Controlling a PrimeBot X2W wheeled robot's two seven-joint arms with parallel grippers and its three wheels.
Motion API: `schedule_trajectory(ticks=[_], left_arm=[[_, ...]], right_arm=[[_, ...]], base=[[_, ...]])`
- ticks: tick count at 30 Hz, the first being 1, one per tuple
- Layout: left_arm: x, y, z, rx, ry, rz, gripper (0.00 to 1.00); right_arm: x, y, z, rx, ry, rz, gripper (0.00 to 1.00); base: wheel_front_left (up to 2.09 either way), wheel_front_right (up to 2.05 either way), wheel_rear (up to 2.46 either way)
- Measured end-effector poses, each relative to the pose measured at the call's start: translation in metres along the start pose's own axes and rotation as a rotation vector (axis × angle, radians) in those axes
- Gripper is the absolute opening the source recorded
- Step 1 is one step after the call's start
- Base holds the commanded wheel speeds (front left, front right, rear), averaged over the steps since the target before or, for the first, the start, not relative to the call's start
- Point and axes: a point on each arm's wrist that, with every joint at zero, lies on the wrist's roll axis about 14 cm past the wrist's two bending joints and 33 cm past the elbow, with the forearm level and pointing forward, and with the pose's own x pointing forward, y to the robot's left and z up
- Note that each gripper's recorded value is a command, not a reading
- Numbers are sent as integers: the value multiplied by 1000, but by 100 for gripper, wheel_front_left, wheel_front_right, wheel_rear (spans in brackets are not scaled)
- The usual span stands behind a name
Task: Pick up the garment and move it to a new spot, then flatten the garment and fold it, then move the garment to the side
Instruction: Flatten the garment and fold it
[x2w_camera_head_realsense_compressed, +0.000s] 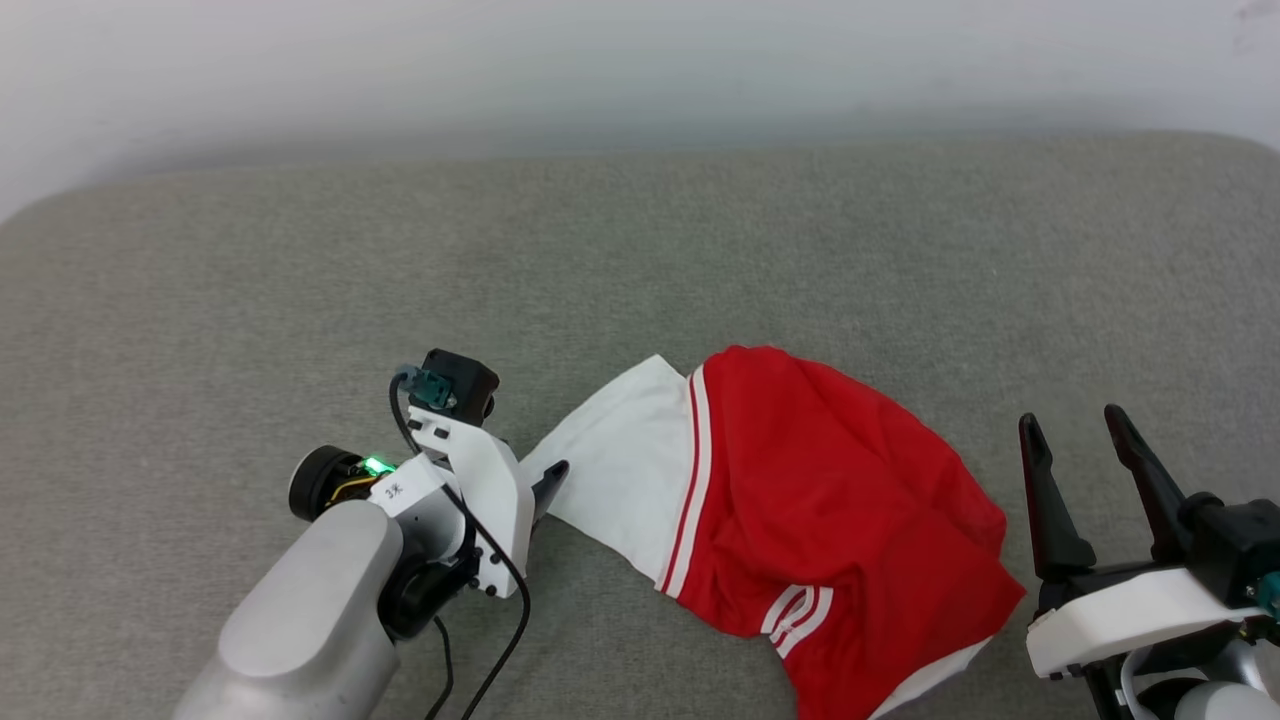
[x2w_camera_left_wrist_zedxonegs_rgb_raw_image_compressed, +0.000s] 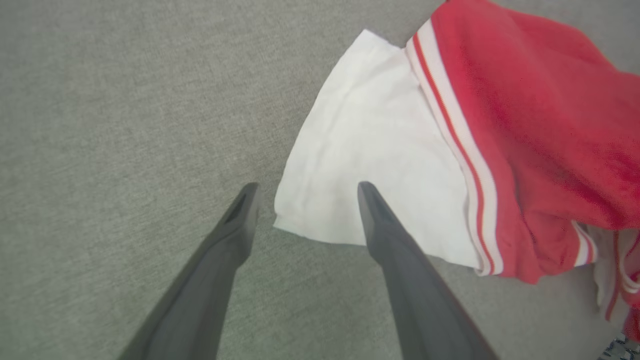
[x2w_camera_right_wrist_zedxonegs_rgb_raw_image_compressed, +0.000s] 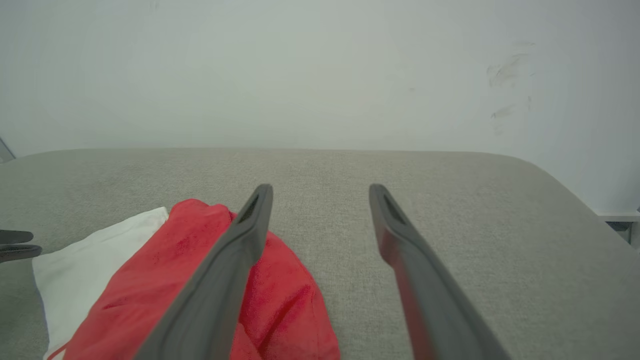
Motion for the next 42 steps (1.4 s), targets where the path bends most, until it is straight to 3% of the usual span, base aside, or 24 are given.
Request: schedule_trajectory(ticks=[9,10,12,16,21,28,37,42], left_arm=[[32,0,-45,49,287,-53,100],[34,-2,-46,48,300,-62,73],[36,-4,-48,49,319,-73,0],[38,-7,-45,70,307,-83,0],[33,3,-21,106,170,-38,0],[-12,67,20,77,-29,187,0],[-93,133,-30,-111,-42,454,0],[-122,143,-74,-236,-16,545,0]], right_arm=[[4,-16,-20,-3,48,-48,100],[3,-18,-22,-3,52,-52,100],[3,-20,-24,-2,57,-58,100],[6,-20,-24,1,56,-58,100],[8,-20,-21,3,44,-58,100],[6,-18,-12,7,18,-53,100],[4,-11,-6,9,8,-30,100],[0,-8,-5,2,17,-22,100]], base=[[0,0,0],[0,0,0],[0,0,0],[0,0,0],[0,0,0],[0,0,0],[0,0,0],[0,0,0]])
